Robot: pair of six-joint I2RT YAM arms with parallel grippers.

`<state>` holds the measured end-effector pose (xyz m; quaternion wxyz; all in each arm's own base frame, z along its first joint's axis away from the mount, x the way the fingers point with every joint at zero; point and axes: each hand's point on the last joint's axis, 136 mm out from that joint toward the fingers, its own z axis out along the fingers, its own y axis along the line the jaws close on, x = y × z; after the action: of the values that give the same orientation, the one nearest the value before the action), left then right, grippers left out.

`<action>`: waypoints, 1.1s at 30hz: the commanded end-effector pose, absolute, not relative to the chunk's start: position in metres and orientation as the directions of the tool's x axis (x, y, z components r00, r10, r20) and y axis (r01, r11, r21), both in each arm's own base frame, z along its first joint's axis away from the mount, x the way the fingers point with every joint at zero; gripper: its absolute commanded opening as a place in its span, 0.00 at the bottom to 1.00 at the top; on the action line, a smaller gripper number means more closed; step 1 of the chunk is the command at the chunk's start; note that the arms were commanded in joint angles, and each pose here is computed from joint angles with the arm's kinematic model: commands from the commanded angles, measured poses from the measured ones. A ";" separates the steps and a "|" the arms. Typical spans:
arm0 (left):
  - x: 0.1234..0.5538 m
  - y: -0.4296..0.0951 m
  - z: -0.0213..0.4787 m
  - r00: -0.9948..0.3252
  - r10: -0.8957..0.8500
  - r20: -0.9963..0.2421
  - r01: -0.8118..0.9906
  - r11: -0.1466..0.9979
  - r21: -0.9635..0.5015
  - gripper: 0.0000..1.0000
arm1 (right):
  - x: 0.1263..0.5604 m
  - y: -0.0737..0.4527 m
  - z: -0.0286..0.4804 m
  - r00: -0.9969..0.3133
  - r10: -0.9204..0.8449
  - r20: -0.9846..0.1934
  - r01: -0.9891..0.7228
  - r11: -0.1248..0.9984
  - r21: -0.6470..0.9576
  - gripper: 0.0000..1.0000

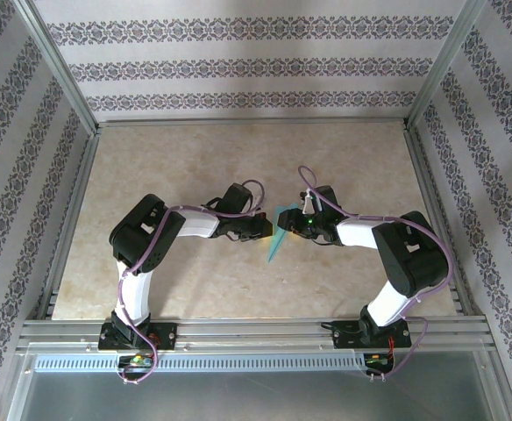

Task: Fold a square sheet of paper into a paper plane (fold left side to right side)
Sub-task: Fold the wing for the fifth time at the center of the table.

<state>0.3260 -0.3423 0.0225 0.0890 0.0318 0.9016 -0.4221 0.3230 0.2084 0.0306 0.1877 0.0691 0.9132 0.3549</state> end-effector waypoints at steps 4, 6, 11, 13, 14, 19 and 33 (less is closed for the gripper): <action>0.326 -0.326 -0.013 -0.987 0.003 -0.162 0.107 0.763 -0.637 0.00 | 0.316 0.207 0.025 -0.927 0.234 -0.294 -0.011 0.766 0.643 0.50; 0.326 -0.324 -0.015 -0.988 0.009 -0.157 0.106 0.778 -0.620 0.00 | 0.317 0.207 0.027 -0.925 0.235 -0.298 -0.013 0.765 0.644 0.50; 0.325 -0.320 -0.020 -0.989 0.012 -0.145 0.096 0.804 -0.587 0.00 | 0.316 0.206 0.029 -0.922 0.239 -0.304 -0.014 0.766 0.643 0.50; 0.325 -0.320 -0.021 -0.990 0.014 -0.141 0.094 0.812 -0.577 0.00 | 0.316 0.205 0.030 -0.921 0.243 -0.305 -0.011 0.765 0.644 0.51; 0.325 -0.319 -0.021 -0.990 0.016 -0.140 0.094 0.815 -0.572 0.00 | 0.316 0.204 0.031 -0.920 0.244 -0.307 -0.012 0.766 0.643 0.51; 0.324 -0.319 -0.024 -0.991 0.022 -0.133 0.093 0.826 -0.556 0.00 | 0.316 0.202 0.031 -0.918 0.250 -0.307 -0.005 0.768 0.640 0.51; 0.322 -0.321 -0.024 -0.990 0.047 -0.131 0.111 0.838 -0.534 0.00 | 0.325 0.186 0.058 -0.902 0.283 -0.325 -0.003 0.750 0.661 0.26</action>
<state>0.3380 -0.3455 0.0205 0.0920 0.0538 0.9270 -0.3596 0.3208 0.1878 0.0520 0.2066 0.0819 0.9122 0.3442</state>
